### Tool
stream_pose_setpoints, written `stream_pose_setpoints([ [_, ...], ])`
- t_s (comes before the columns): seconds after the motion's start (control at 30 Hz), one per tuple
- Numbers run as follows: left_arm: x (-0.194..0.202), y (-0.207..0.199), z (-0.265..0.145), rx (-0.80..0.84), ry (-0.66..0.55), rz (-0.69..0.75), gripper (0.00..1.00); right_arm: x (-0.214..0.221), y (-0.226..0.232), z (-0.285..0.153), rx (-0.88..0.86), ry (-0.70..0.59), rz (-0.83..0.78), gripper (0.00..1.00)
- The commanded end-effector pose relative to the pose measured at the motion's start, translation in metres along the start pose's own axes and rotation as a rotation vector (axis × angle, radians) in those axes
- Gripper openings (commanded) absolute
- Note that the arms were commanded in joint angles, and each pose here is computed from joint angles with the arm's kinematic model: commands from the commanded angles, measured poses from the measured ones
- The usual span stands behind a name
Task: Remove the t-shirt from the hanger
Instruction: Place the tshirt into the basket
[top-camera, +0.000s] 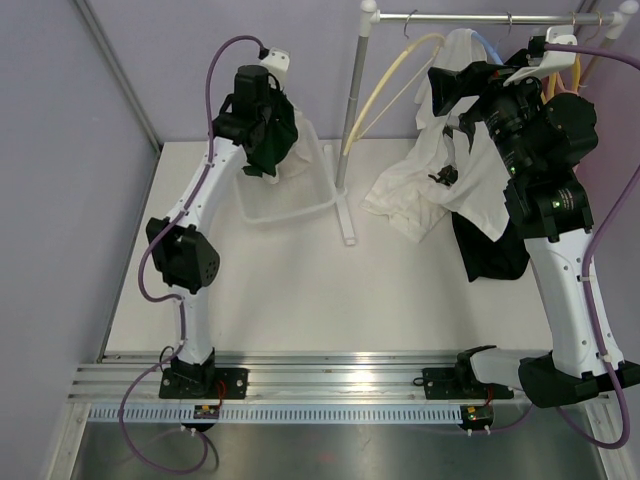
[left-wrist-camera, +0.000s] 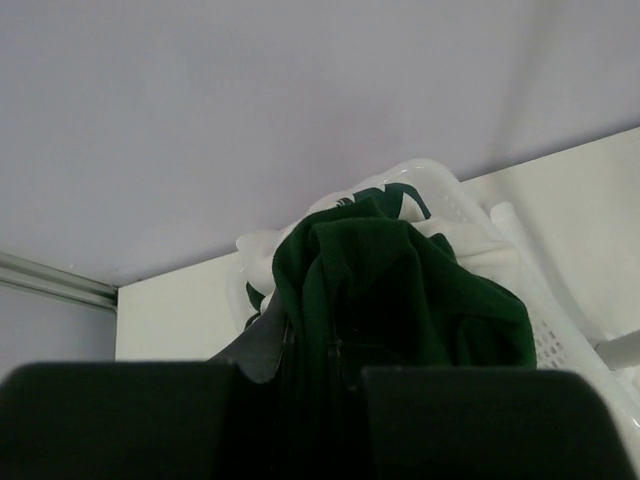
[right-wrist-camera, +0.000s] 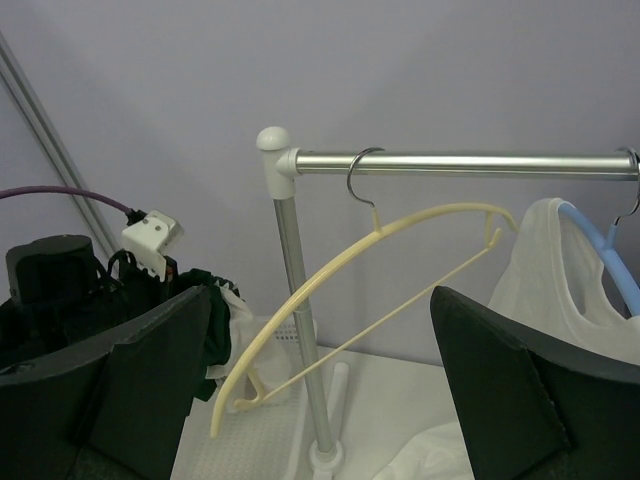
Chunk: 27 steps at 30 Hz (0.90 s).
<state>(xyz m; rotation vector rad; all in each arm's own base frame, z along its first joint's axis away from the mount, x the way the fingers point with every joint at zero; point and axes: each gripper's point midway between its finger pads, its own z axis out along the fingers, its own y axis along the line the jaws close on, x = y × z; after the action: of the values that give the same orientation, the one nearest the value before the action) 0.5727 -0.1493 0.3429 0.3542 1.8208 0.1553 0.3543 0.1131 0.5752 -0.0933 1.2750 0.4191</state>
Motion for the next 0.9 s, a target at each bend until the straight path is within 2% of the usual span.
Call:
stream_pose_setpoints([
  [0.0, -0.036, 0.022, 0.019, -0.037, -0.179, -0.113, 0.0, -0.027, 0.009, -0.006, -0.037, -0.078, -0.003, 0.99],
  [0.07, -0.027, 0.029, 0.034, -0.059, -0.165, -0.1, 0.0, -0.026, 0.009, -0.006, -0.037, -0.077, -0.006, 0.99],
  [0.17, 0.011, 0.028, 0.068, -0.087, -0.092, -0.076, 0.01, -0.029, 0.008, -0.008, -0.034, -0.087, -0.011, 0.99],
  [0.27, 0.041, 0.02, 0.084, -0.064, -0.045, -0.07, 0.06, -0.027, 0.007, -0.008, -0.031, -0.086, -0.01, 0.99],
  [0.33, 0.062, 0.008, 0.089, -0.022, -0.011, -0.055, 0.33, -0.027, 0.007, -0.008, -0.031, -0.086, -0.013, 0.99],
  [0.4, 0.071, -0.001, 0.09, 0.019, 0.004, -0.048, 0.55, -0.027, 0.007, -0.008, -0.031, -0.088, -0.015, 1.0],
  [0.43, 0.073, -0.004, 0.09, 0.031, 0.011, -0.055, 0.72, -0.027, 0.007, -0.008, -0.029, -0.088, -0.015, 0.99],
  [0.5, 0.056, -0.003, 0.079, 0.052, -0.018, -0.07, 0.83, -0.026, 0.007, -0.006, -0.03, -0.086, -0.017, 0.99],
  [0.63, 0.026, 0.0, 0.058, 0.079, -0.075, -0.096, 0.97, -0.025, 0.006, -0.005, -0.03, -0.082, -0.018, 0.99],
  [0.77, -0.024, 0.012, 0.011, 0.095, -0.166, -0.116, 0.99, -0.026, 0.006, -0.007, -0.025, -0.083, -0.021, 0.99],
  [0.87, -0.032, 0.012, -0.015, 0.107, -0.181, -0.124, 0.99, -0.027, 0.005, -0.009, -0.019, -0.084, -0.025, 0.99],
])
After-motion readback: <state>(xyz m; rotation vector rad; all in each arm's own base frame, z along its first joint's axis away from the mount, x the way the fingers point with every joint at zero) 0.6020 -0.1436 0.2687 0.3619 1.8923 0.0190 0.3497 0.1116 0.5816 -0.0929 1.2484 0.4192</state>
